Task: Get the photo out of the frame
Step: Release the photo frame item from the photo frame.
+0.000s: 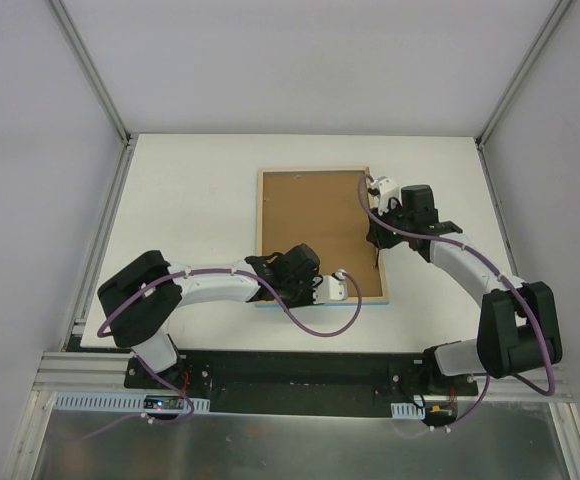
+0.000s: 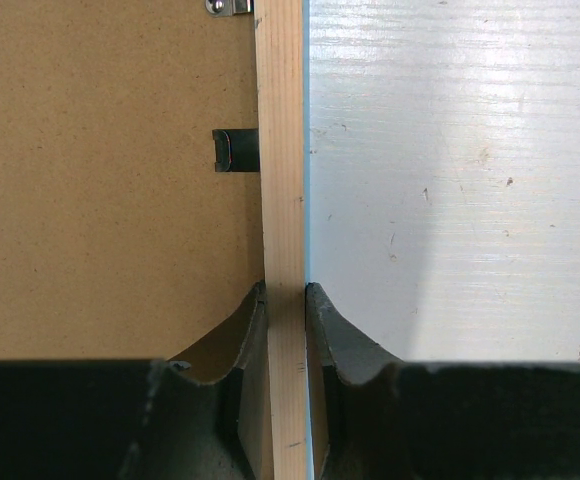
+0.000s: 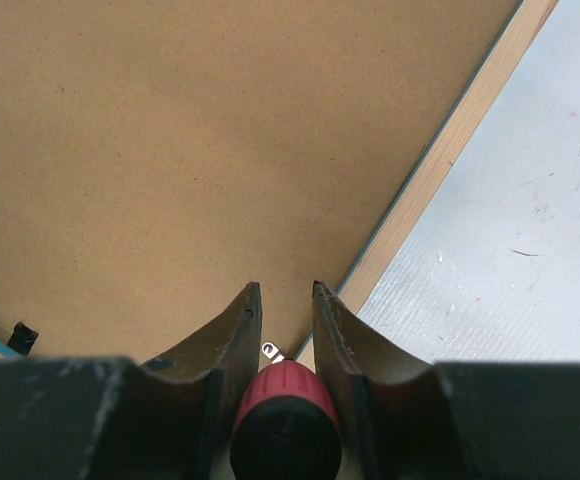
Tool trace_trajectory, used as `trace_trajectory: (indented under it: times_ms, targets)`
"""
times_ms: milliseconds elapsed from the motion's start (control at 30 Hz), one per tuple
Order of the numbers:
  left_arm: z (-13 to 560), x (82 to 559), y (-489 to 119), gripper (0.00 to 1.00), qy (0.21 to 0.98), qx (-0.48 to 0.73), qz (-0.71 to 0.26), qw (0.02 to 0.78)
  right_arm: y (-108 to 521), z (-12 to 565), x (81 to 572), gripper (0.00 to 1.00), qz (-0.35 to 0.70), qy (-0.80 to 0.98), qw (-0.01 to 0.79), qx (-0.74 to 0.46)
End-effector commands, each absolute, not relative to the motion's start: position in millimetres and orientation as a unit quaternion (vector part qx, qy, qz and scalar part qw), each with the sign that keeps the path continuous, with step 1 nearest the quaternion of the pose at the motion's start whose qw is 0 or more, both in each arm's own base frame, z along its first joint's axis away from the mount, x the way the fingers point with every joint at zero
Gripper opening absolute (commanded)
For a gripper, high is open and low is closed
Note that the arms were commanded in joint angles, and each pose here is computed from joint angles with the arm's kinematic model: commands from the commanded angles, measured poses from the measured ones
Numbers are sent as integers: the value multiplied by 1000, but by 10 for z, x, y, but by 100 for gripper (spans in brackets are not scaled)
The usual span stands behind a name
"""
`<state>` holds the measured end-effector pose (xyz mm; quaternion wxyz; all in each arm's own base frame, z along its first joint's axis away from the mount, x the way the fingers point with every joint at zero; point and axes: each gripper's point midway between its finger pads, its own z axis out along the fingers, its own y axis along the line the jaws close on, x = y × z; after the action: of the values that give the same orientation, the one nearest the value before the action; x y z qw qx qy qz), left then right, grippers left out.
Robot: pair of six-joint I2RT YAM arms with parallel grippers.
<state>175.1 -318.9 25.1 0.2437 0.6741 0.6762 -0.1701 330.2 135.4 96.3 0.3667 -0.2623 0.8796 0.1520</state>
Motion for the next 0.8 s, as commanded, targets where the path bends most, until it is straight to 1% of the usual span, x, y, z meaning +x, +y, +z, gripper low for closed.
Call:
trace_trajectory:
  times_ms: [0, 300, 767]
  targets:
    - [48, 1672, -3030, 0, 693, 675, -156, 200, 1342, 1055, 3352, 1, 141, 866, 391, -279]
    - [34, 1661, -3029, 0, 694, 674, -159, 197, 1295, 1138, 3427, 1, 126, 861, 413, -271]
    - [28, 1679, -3031, 0, 694, 674, -156, 198, 1352, 1118, 3322, 1, 147, 864, 385, -290]
